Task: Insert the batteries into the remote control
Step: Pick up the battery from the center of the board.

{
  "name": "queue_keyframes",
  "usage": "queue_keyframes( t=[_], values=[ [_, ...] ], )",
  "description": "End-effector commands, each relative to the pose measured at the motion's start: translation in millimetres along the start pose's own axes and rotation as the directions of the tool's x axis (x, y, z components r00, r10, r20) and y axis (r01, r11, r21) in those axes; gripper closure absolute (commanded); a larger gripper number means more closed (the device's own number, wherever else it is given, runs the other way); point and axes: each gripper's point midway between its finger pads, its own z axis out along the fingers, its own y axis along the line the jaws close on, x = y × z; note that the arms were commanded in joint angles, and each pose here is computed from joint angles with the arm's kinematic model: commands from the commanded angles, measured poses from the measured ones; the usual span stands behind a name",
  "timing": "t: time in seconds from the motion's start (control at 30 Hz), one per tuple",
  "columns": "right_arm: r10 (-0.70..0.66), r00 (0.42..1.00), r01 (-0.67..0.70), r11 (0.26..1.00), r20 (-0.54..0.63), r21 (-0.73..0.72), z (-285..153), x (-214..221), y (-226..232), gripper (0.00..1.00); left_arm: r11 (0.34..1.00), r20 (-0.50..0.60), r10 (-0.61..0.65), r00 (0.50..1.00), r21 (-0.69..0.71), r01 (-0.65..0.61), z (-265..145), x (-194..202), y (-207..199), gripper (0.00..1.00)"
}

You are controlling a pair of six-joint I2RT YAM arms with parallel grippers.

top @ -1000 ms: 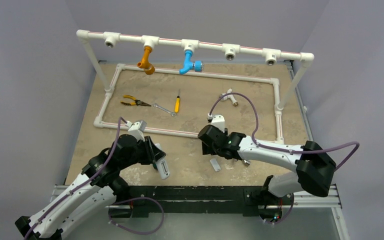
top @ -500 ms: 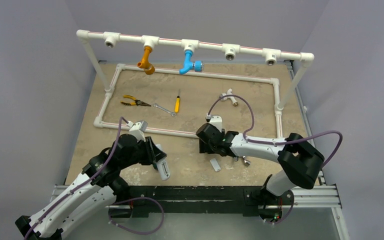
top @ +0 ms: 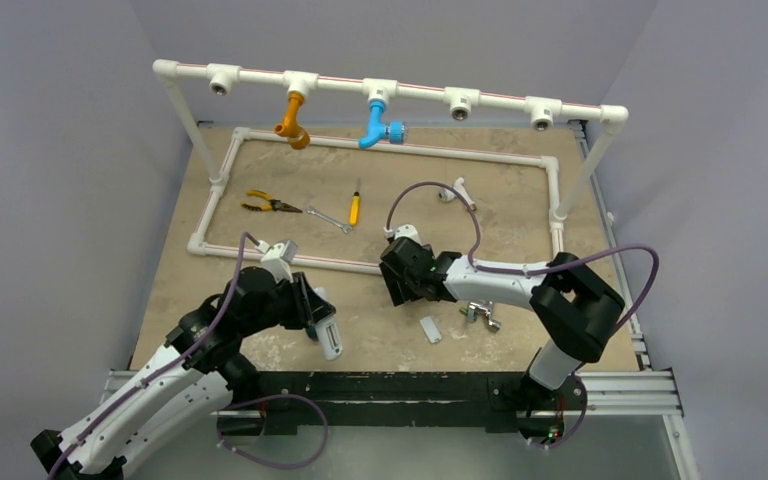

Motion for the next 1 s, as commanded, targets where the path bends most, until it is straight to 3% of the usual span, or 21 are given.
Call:
queue_keyframes(
  t=[0.0, 0.17, 0.67, 0.97],
  values=[
    [-0.058, 0.998, 0.058, 0.998, -0.039, -0.009, 7, 7, -7, 0.31, 0.998, 0.041, 0.019, 0.999, 0.058, -0.021, -3, -13, -16, 1.00],
    [-0.050, 0.997, 0.047, 0.997, -0.053, -0.053, 9, 16, -3, 0.33, 0.998, 0.033, 0.017, 0.999, 0.052, -0.019, -1, -12, -15, 1.00],
    [-0.013, 0.990, -0.003, 0.993, -0.137, -0.117, -3, 52, -2, 0.65, 0.999, 0.028, 0.010, 1.000, 0.053, -0.012, 2, -14, -17, 1.00],
    [-0.015, 0.987, -0.007, 0.991, -0.157, -0.135, 2, 62, 0, 0.74, 0.998, 0.018, 0.007, 1.000, 0.058, -0.008, 4, -14, -20, 1.00]
  ],
)
